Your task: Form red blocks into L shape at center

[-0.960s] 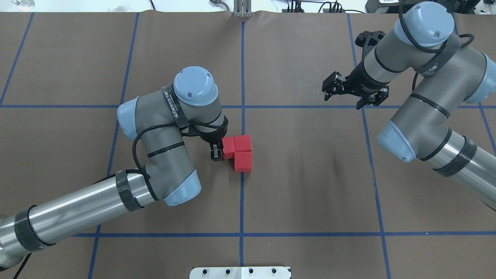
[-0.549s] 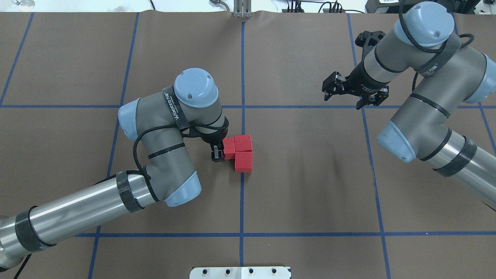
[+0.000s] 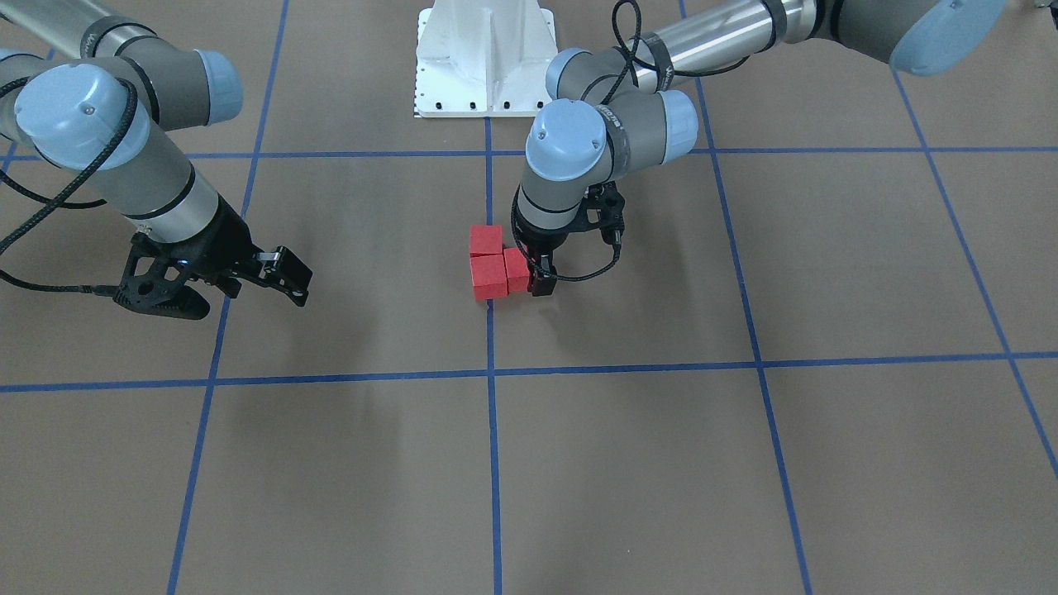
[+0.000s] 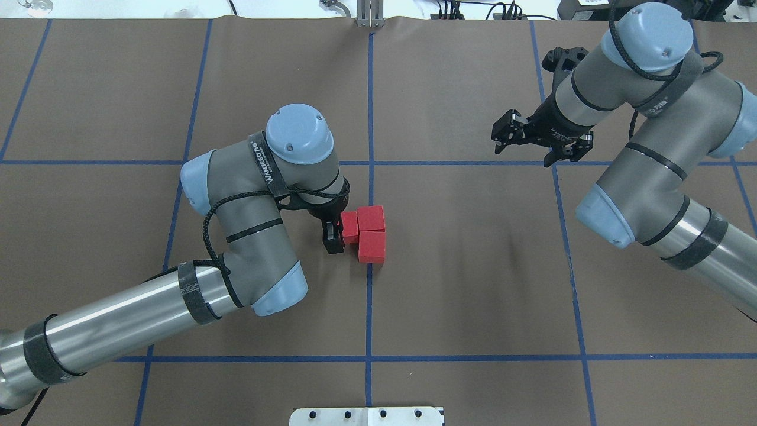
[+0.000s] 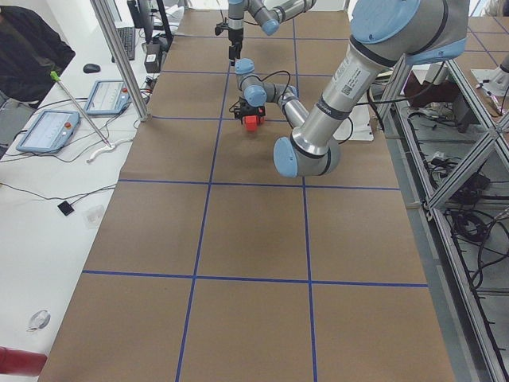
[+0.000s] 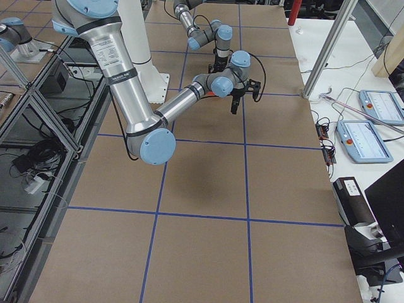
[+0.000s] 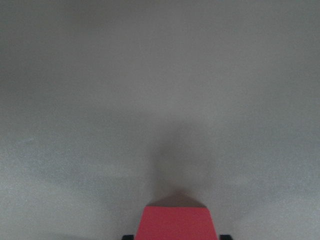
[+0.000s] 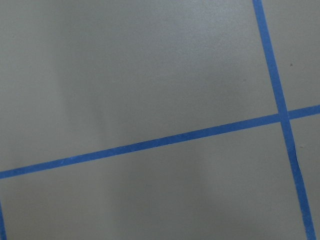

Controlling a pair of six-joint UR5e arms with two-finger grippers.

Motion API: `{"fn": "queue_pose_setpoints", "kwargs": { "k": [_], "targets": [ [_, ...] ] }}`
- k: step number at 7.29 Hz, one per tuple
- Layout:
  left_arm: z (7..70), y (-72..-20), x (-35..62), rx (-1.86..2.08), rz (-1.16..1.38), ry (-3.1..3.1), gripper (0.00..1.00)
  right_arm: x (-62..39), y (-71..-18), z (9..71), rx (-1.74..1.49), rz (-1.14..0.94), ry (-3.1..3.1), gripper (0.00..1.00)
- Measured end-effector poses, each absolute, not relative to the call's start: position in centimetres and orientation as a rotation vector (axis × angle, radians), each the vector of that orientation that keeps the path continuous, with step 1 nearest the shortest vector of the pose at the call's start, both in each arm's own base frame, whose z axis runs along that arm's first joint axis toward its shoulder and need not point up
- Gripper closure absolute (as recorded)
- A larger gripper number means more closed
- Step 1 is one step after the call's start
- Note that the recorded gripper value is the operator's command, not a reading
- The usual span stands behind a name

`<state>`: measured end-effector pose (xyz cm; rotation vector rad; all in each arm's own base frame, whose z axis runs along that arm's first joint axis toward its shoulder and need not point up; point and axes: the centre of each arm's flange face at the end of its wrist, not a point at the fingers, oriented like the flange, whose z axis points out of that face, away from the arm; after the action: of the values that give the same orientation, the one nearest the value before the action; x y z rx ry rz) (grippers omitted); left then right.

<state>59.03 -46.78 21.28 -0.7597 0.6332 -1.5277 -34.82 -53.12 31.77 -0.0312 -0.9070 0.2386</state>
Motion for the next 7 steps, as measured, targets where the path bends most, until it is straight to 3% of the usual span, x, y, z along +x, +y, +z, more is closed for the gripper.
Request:
{"fn": "queue_pose_setpoints", "kwargs": {
  "k": [5,7],
  "targets": [
    [19.6,-46.1,53.1,-0.694,-1.354,0.768,0.0,-33.9,-53.4,32.4,-0.007,0.255,-0.891,0.0],
    [25.5,-40.8,44.6,-0.545,-1.059,0.846,0.0,-31.6,-53.5,34.4,-0.003,0.279,-0.869,0.0]
  ]
}}
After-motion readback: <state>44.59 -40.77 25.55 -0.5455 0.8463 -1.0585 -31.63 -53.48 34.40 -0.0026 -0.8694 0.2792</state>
